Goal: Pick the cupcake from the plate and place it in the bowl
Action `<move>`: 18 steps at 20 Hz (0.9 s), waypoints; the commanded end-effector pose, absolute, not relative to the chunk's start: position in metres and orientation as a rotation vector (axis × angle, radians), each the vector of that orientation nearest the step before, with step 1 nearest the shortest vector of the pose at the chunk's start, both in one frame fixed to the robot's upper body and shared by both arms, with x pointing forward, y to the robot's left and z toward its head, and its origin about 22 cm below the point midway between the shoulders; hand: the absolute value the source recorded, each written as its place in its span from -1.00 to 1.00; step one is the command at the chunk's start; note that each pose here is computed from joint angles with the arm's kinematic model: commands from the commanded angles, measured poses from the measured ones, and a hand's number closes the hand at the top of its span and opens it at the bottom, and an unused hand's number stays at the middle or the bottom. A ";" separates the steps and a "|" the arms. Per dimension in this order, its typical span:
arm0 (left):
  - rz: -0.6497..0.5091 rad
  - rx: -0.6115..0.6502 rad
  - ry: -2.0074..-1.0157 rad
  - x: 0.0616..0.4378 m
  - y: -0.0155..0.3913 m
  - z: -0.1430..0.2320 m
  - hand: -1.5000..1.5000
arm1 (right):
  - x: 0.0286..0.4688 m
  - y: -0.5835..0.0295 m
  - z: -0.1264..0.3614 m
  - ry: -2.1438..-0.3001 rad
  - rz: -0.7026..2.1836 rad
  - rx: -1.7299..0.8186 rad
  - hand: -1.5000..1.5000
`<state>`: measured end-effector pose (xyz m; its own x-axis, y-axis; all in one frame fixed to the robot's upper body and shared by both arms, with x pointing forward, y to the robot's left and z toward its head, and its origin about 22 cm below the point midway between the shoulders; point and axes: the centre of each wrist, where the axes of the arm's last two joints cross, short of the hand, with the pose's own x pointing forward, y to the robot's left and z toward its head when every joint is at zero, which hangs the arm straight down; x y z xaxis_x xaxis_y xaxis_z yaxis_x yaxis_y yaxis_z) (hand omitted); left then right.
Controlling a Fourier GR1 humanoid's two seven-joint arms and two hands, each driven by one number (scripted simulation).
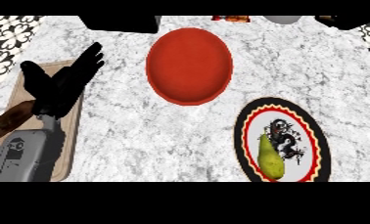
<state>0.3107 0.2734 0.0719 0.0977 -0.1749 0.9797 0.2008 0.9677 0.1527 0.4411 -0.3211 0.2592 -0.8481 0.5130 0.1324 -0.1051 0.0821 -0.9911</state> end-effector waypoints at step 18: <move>-0.252 0.007 -1.445 0.293 0.283 0.063 0.00 | 0.467 -0.144 0.266 -1.979 1.763 0.177 1.00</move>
